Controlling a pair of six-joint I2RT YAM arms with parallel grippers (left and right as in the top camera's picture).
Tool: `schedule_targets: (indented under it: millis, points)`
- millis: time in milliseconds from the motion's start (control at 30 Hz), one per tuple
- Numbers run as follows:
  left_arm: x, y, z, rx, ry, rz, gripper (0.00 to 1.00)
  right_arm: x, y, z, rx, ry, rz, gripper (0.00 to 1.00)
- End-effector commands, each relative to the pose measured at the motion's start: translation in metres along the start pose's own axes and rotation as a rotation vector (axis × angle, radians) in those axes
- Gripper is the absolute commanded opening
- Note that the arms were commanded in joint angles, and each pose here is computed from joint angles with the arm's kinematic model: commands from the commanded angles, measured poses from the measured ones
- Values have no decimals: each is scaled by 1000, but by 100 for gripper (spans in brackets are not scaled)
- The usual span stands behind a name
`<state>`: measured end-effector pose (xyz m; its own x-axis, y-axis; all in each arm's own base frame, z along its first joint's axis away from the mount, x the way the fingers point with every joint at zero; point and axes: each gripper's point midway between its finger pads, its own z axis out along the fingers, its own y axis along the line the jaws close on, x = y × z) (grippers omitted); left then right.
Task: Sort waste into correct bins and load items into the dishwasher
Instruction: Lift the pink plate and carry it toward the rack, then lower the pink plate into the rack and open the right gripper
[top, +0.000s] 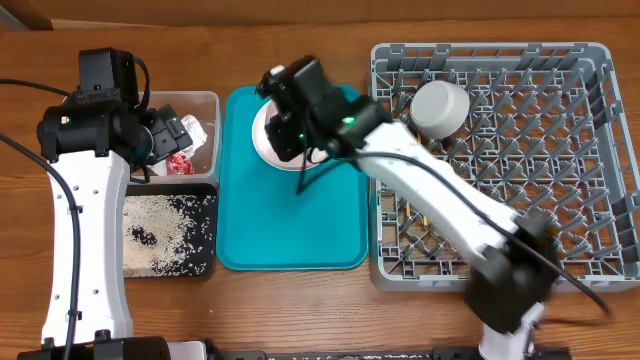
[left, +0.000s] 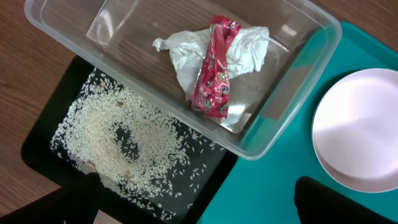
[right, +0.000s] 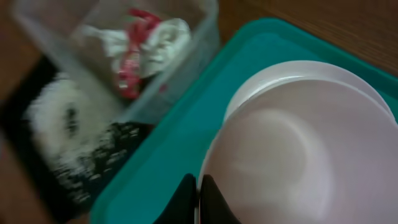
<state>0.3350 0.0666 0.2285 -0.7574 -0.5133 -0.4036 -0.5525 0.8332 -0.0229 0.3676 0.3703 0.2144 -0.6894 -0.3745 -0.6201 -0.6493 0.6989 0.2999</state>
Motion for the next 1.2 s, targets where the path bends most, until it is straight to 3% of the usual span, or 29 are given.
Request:
schedule_targets:
  millis: [0,133,333,500,800,1167]
  points:
    - [-4,1,-6,1,-23,9,100,-32,34,-95,-138,-128,95,4]
    - [-4,0,-6,2,-24,9,100,-12,26,-140,-185,-61,302,4]
    - [-4,0,-6,2,-24,9,100,13,29,-184,-391,52,456,4]
    - [-4,0,-6,2,-24,9,100,29,9,-206,-423,106,610,4]
    - [-4,0,-6,1,-23,9,100,35,-37,-243,-381,7,737,4]
    - [-4,0,-6,2,-24,9,100,81,-65,-258,-400,-46,828,4]
